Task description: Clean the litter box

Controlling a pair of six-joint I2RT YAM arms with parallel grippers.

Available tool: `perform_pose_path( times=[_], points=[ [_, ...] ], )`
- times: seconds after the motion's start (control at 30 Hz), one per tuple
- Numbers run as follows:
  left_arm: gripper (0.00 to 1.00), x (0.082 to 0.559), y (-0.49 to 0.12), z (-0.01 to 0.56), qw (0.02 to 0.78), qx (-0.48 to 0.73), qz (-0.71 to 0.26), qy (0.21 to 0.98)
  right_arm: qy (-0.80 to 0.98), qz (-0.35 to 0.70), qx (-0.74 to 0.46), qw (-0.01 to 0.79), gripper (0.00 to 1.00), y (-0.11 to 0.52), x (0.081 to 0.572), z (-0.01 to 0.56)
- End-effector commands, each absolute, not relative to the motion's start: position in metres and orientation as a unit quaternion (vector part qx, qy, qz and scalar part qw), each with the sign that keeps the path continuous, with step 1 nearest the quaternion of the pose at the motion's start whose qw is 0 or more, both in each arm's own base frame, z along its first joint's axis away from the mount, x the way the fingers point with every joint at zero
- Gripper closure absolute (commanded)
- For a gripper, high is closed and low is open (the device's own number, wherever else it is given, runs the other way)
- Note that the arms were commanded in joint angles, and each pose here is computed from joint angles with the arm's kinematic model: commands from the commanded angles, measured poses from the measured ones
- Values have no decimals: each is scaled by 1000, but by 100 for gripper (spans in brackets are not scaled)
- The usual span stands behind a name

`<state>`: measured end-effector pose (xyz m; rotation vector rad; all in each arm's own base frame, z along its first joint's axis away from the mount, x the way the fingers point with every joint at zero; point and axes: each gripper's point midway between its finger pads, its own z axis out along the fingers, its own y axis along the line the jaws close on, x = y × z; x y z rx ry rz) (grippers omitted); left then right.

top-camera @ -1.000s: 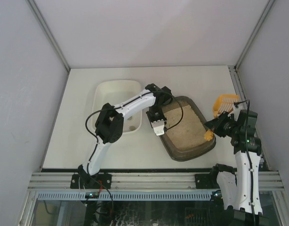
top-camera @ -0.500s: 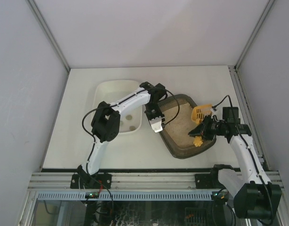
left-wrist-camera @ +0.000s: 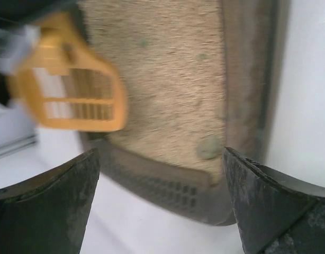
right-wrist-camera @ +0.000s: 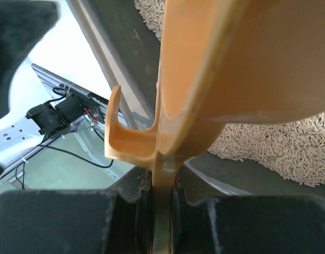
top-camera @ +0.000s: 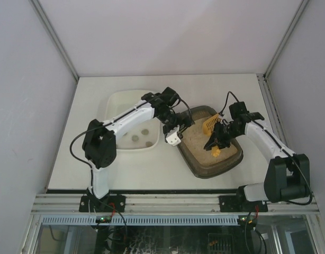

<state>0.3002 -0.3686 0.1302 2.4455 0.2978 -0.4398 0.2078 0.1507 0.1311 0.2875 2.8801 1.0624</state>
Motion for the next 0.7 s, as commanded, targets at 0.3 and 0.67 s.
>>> perform_pose_path(
  times=[0.3,0.67],
  points=[
    [0,428,-372,311,588,465,-204,630,908,409,61,-63,100,188,209,125],
    [0,480,-350,276,462,62,-343,815,905,415,45,-89,100,206,221,97]
  ],
)
